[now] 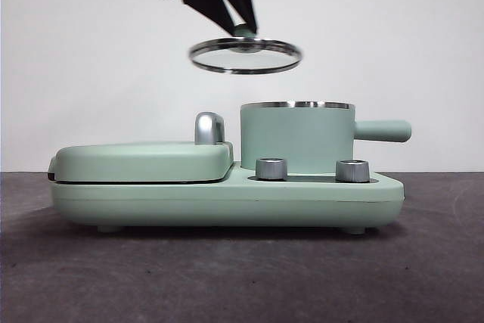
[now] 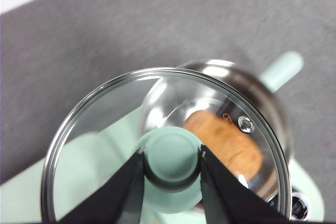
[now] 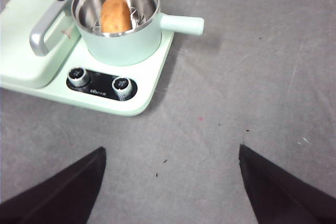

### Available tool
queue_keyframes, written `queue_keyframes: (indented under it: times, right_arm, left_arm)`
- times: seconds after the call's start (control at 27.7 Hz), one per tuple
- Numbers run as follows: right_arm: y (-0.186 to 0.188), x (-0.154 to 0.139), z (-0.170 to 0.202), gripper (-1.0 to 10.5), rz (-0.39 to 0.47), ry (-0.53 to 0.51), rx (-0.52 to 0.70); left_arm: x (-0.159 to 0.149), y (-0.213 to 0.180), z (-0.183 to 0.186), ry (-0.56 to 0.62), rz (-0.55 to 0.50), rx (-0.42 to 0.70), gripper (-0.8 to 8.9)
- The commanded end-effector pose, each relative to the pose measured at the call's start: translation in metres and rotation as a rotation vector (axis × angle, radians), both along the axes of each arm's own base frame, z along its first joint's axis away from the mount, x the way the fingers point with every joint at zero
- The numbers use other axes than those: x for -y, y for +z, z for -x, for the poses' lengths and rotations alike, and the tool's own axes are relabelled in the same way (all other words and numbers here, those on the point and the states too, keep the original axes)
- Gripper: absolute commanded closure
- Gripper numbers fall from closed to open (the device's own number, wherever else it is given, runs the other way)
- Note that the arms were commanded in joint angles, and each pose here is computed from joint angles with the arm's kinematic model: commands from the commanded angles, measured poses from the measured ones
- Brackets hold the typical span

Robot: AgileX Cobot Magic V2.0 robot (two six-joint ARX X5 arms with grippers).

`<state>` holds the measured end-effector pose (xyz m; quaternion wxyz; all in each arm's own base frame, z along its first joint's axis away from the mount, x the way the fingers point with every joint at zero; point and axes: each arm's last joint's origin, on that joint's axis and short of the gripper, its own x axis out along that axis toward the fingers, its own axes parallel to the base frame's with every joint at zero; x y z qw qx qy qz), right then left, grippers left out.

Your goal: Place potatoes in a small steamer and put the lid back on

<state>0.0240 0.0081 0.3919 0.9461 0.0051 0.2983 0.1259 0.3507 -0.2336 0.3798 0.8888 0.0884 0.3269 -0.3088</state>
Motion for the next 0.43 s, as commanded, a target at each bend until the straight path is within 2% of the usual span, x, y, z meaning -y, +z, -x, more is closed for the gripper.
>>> queue_keyframes:
  times: [0.04,0.18,0.43]
  right_arm:
    - [-0.004,0.006,0.007,5.5,0.03,0.002,-0.046]
    - [-0.003,0.007,0.008,5.5,0.013,0.005,-0.031]
    - [0.016,-0.004,0.002,5.5,-0.178,0.154,0.113]
  left_arm:
    - [0.013,0.008,0.0,-0.026,0.044,0.058,8.0]
    - [0.025,0.001,0.001,-0.049,0.043,0.055,8.0]
    - [0.044,-0.015,-0.003,-0.068,0.031,0.053,8.0]
